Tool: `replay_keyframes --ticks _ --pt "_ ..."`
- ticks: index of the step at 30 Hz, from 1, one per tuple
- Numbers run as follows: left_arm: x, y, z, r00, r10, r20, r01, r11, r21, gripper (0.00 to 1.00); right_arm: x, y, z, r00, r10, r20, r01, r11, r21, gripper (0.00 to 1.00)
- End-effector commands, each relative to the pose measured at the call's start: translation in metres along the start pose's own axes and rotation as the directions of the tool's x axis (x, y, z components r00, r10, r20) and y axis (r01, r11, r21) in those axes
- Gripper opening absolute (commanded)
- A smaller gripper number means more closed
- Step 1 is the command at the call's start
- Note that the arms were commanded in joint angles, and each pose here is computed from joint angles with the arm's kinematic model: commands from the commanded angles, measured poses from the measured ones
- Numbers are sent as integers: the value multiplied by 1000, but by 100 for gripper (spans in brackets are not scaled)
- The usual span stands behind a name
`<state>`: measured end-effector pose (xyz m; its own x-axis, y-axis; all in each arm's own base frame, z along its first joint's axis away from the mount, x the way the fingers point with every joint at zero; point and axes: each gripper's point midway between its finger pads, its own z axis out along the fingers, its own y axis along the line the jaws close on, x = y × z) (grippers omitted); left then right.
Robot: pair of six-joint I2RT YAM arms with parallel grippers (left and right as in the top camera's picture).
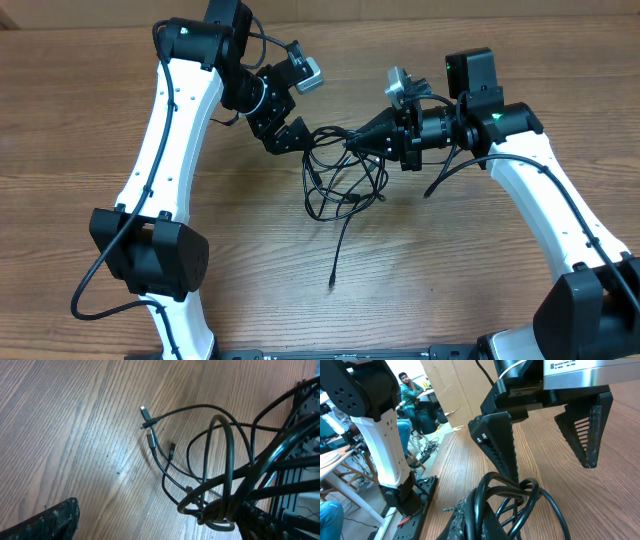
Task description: Untangle cables
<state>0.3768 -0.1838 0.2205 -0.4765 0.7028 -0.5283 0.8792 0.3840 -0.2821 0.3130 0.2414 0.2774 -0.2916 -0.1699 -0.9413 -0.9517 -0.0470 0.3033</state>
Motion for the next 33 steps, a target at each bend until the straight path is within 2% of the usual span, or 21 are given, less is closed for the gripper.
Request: replay_keyframes --ticks 1,6,9,12,13,23,27,31,33 --pt "-12 -15 -1 1000 -6 26 5 1000 14 98 -8 7 -2 1000 -20 21 21 1000 -23 4" --pt "-32 -40 2 993 4 116 -19 992 128 100 -8 7 -2 1000 -20 21 21 1000 -23 4" --pt "-36 -43 6 995 -17 103 4 992 126 93 -8 7 -2 1000 -21 21 21 1000 -23 4" --pt "-33 -34 13 997 -64 50 61 997 57 77 -8 7 -2 1000 -21 21 21 1000 -23 4" --pt "-32 -31 14 996 -83 40 82 996 36 76 -8 7 -2 1000 -21 21 21 1000 -23 4" --pt "-13 1 12 972 -232 -47 220 960 -174 75 -8 7 -2 1000 -20 21 21 1000 -23 4" --pt "-10 2 12 970 -236 -58 222 957 -185 76 -8 7 -2 1000 -19 21 20 1000 -23 4" --pt "-13 -3 13 970 -238 -45 229 961 -153 69 -8 7 -2 1000 -20 21 21 1000 -22 4" --pt "-18 -11 14 975 -222 -29 218 971 -100 73 -8 7 -2 1000 -21 21 21 1000 -22 4"
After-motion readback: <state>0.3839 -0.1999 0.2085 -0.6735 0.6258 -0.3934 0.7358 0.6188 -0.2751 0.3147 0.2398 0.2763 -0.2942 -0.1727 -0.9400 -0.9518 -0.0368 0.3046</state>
